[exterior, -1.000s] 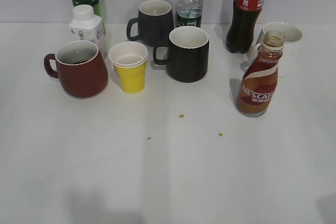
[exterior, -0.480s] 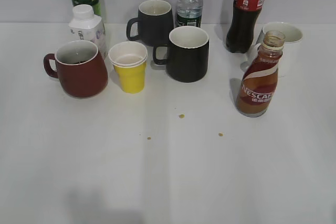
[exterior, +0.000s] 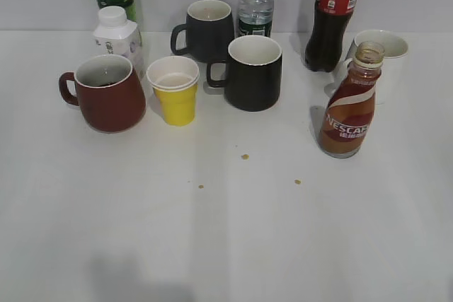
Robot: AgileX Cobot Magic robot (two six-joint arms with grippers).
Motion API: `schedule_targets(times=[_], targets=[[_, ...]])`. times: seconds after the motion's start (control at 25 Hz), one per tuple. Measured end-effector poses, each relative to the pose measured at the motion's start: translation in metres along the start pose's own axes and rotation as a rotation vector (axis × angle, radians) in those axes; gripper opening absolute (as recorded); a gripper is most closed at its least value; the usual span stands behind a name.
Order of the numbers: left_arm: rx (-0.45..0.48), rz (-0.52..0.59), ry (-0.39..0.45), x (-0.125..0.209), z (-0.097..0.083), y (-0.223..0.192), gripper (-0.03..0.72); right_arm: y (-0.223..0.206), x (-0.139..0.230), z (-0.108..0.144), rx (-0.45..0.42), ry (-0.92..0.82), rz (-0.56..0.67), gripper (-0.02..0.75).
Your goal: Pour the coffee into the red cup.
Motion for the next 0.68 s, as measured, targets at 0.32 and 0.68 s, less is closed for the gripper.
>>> schedule_targets(times=[0.32,0.68], targets=[[0.000,0.000,0.000,0.0000,0.0000,0.0000,0.310,0.0000,0.0000,0.0000,0.000,0.000,0.000,0.572],[0.000,0.000,0.000,0.0000,0.0000,0.0000,0.310,0.0000,0.0000,0.0000,0.000,0.000,0.000,0.572]])
Point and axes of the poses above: a point on each arm's last joint axis where the gripper is mounted, y pointing back along that axis away from the gripper, z along the wrist's bending axis when the last joint is at zero, x = y × z, the point moved 1 cm from there along -y, pointing out along that axis toward the gripper, and after that the axes turned 15 degrees about y, right-handed, at the moved point
